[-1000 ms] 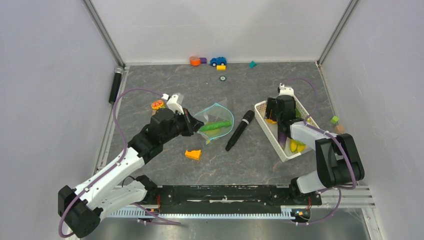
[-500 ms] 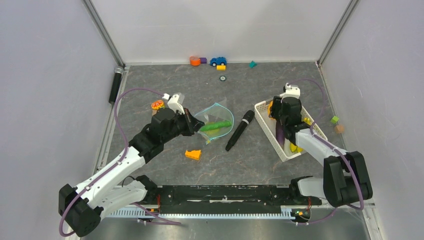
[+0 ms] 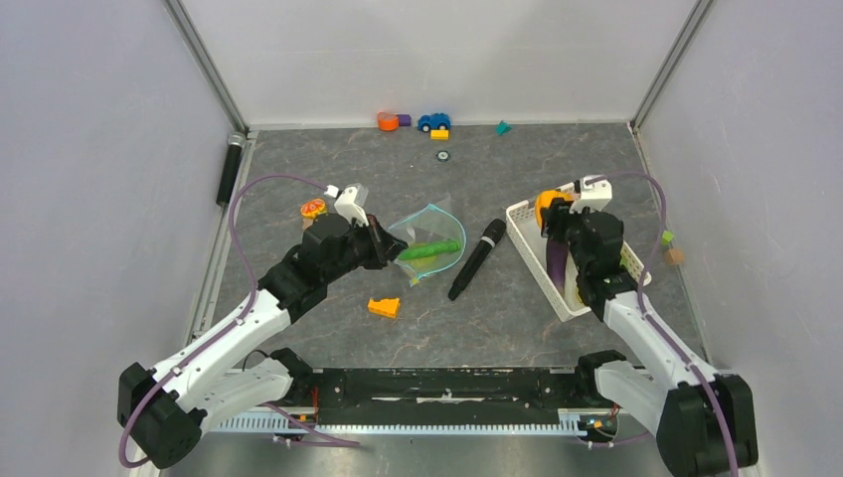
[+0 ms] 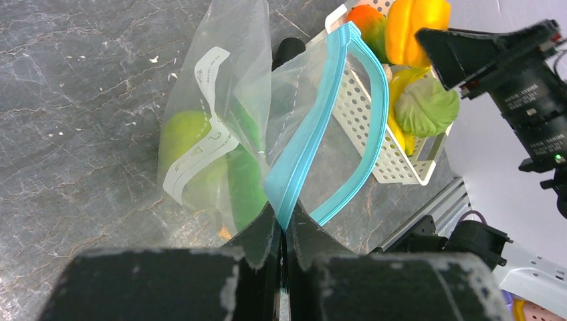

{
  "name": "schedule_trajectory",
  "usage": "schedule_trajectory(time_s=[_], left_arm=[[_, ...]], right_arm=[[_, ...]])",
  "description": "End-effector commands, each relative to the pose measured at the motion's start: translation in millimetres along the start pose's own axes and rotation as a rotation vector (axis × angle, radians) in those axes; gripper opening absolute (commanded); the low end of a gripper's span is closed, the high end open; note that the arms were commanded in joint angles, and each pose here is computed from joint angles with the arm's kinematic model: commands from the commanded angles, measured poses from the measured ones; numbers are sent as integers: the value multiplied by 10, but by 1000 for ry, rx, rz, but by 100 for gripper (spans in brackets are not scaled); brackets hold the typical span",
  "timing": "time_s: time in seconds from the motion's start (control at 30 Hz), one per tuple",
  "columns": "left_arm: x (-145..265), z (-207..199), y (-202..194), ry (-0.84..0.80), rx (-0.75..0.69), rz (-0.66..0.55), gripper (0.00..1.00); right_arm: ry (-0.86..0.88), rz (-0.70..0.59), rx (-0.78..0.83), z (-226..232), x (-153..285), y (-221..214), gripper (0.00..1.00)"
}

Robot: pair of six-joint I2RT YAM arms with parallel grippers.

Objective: Place the food in the zip-top bag and seal the zipper
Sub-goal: Pick up the fake vegetable from the bin, then place the fake vegetable in the zipper food storage bag.

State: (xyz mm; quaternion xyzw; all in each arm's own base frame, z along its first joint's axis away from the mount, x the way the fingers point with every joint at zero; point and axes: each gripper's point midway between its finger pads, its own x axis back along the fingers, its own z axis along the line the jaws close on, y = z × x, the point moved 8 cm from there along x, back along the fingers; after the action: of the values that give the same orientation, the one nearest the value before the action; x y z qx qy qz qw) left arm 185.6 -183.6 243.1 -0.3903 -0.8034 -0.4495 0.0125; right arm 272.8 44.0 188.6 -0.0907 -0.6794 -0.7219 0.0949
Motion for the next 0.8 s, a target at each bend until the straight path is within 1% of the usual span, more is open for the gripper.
schedule_trajectory(time_s=[0.0, 0.07, 0.2, 0.37, 0.47, 0.53, 0.6, 0.63, 0.77], left_arm=[[-9, -123, 142, -55, -32, -51, 7], [-21, -124, 134, -60, -25, -46, 7], [-44, -127, 137, -57, -19, -40, 7], [-69, -131, 149, -49, -18, -36, 7], [-84, -128, 137, -49, -9, -30, 7], [-84, -130, 135, -50, -3, -29, 7], [-78, -138, 145, -53, -5, -32, 7], [-77, -145, 150, -57, -4, -34, 7], [-56, -185, 163, -85, 3, -37, 6]], right_arm=[[267, -229, 87, 204, 196, 313, 18], [403, -302, 108, 342, 314, 410, 18], [667, -400, 175, 651, 554, 541, 17], [933, -531, 218, 1047, 866, 694, 17], [1084, -546, 247, 1339, 1002, 705, 17], [1172, -533, 261, 1527, 1063, 692, 17], [1207, -525, 294, 1656, 1054, 672, 17], [1198, -519, 305, 1697, 1029, 664, 18], [1116, -427, 349, 1862, 846, 520, 19]])
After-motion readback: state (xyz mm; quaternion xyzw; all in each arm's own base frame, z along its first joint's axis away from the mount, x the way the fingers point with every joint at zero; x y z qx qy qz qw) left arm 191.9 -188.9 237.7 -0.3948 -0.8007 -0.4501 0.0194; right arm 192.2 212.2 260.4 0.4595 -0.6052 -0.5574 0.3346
